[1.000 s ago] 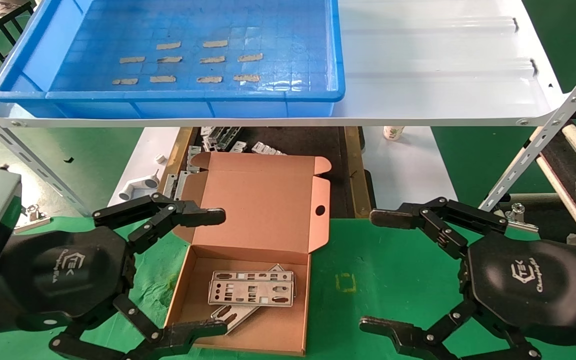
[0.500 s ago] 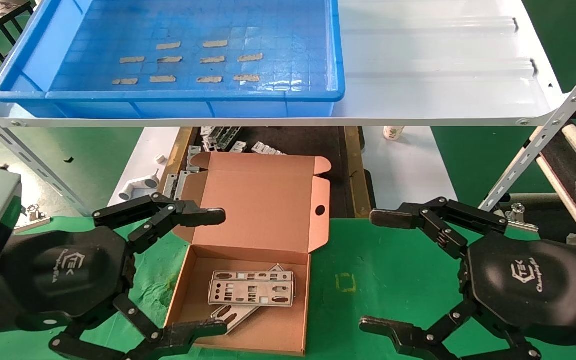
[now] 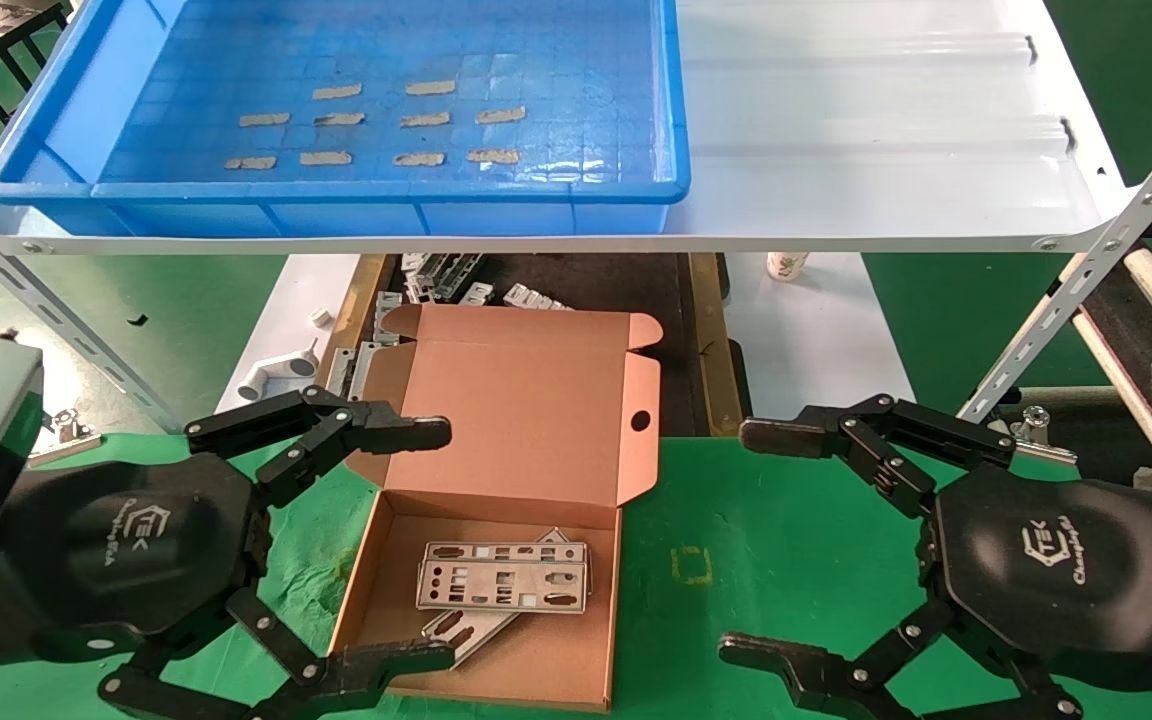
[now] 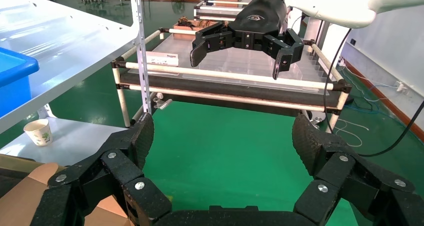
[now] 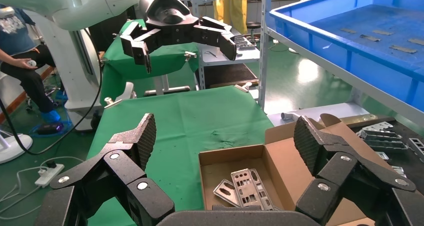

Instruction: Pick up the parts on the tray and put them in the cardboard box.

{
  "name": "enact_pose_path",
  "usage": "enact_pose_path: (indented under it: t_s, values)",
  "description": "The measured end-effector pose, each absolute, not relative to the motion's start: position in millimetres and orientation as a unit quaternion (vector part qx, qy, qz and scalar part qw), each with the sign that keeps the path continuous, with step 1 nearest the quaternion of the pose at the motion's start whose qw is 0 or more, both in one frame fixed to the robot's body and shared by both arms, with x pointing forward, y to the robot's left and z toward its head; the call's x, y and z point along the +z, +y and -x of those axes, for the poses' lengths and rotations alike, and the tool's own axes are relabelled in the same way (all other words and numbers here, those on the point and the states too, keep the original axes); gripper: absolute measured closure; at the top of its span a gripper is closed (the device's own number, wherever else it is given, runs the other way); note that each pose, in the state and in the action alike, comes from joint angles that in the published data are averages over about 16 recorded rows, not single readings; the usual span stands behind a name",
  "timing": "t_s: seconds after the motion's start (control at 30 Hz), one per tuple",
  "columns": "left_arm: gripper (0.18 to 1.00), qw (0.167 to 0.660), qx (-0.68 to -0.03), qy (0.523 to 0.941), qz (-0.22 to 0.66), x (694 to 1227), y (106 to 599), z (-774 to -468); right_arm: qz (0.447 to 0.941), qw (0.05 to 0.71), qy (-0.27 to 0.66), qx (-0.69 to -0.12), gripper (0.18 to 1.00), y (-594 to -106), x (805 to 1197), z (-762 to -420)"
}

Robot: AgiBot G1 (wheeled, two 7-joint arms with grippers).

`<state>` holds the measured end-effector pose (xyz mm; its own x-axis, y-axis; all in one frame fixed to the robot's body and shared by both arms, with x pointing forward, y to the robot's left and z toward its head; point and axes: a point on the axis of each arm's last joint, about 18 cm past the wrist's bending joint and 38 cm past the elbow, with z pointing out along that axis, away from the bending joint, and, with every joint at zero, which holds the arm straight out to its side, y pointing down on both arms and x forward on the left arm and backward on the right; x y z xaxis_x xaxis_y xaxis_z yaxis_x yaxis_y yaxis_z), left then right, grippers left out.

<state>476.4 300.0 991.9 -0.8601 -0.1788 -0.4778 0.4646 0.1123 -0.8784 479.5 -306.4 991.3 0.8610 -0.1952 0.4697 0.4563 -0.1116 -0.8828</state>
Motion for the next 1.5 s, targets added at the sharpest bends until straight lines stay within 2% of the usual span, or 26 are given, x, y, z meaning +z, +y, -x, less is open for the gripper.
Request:
enact_pose_path:
  t_s: [1.5]
  values:
    - [0.184, 0.244, -0.658, 0.705, -0.101, 991.9, 300.0, -476.4, 0.703, 0.66, -0.093, -0.247, 0.178, -306.4, 991.3, -479.4]
